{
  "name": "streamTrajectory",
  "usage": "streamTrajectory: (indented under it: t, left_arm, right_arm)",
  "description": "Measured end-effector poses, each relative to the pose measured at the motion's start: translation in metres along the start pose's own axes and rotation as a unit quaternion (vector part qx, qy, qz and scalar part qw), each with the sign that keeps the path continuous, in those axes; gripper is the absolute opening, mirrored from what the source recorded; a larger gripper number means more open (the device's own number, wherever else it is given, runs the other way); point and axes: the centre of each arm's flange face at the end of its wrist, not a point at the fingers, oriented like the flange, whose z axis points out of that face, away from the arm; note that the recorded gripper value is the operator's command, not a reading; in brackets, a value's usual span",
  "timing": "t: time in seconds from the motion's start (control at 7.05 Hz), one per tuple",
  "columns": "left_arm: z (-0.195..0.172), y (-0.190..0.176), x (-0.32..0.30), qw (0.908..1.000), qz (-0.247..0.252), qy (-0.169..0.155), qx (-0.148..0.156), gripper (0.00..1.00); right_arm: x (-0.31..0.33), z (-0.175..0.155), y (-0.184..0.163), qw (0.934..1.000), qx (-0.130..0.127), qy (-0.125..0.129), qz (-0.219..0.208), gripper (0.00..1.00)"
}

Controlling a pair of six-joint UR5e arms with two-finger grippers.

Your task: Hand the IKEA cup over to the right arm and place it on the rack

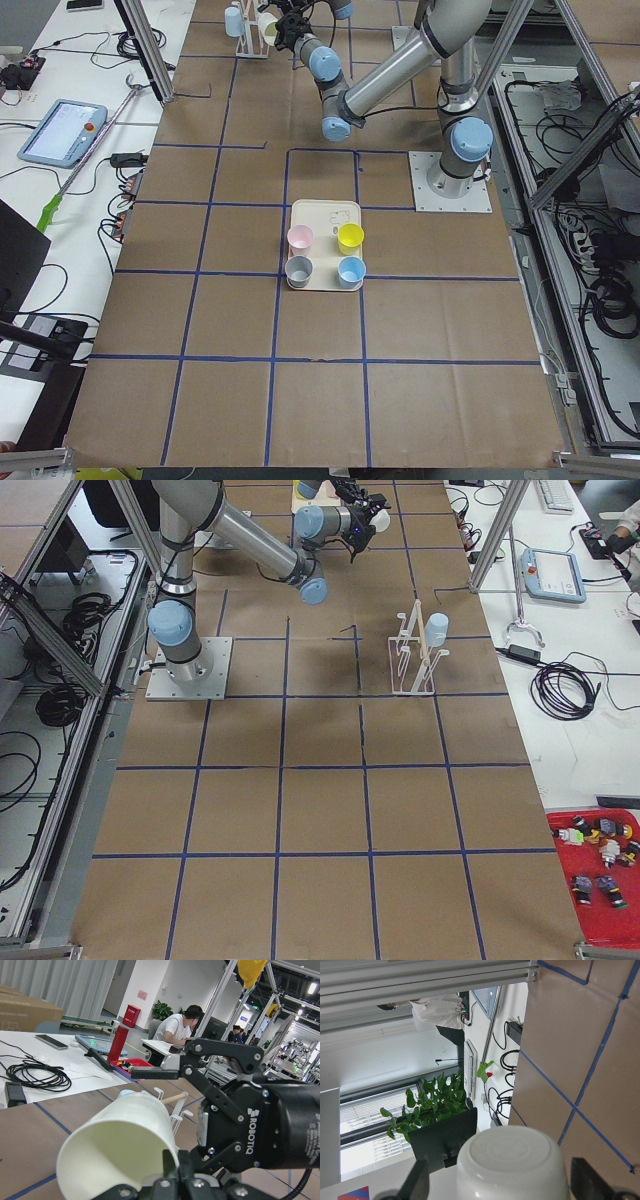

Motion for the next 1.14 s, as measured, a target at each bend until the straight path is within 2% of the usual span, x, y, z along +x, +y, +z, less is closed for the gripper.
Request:
streamTrajectory:
  t: [0.43,0.57,0.85,0.99,1.14]
  left_arm:
    - [-0.0003,-0.0012,0.0009,1.0,-0.005,0.0,0.001,0.08]
    - [-0.0003,-0.0013,0.0009,1.0,-0.006,0.0,0.001,0.08]
    - [-0.0004,-0.0016,0.001,1.0,-0.006,0.0,0.001,0.09]
    - [-0.0004,-0.0017,0.0011,1.0,-0.006,0.0,0.001,0.1]
    - [-0.0004,-0.0017,0.0011,1.0,-0.007,0.0,0.001,0.12]
  right_arm:
    - [0.006,0.0065,0.0064,1.0,-0.007,0.007,0.0,0.99]
    - [0.0068,0.0083,0.0084,0.9999,-0.009,0.007,-0.001,0.96]
    - [0.0061,0.0097,0.0084,1.0,-0.006,0.007,-0.002,0.74]
    - [0.004,0.0098,0.0077,1.0,-0.001,0.004,-0.004,0.68]
    - [0.0017,0.0098,0.0072,1.0,0.002,0.002,-0.005,0.65]
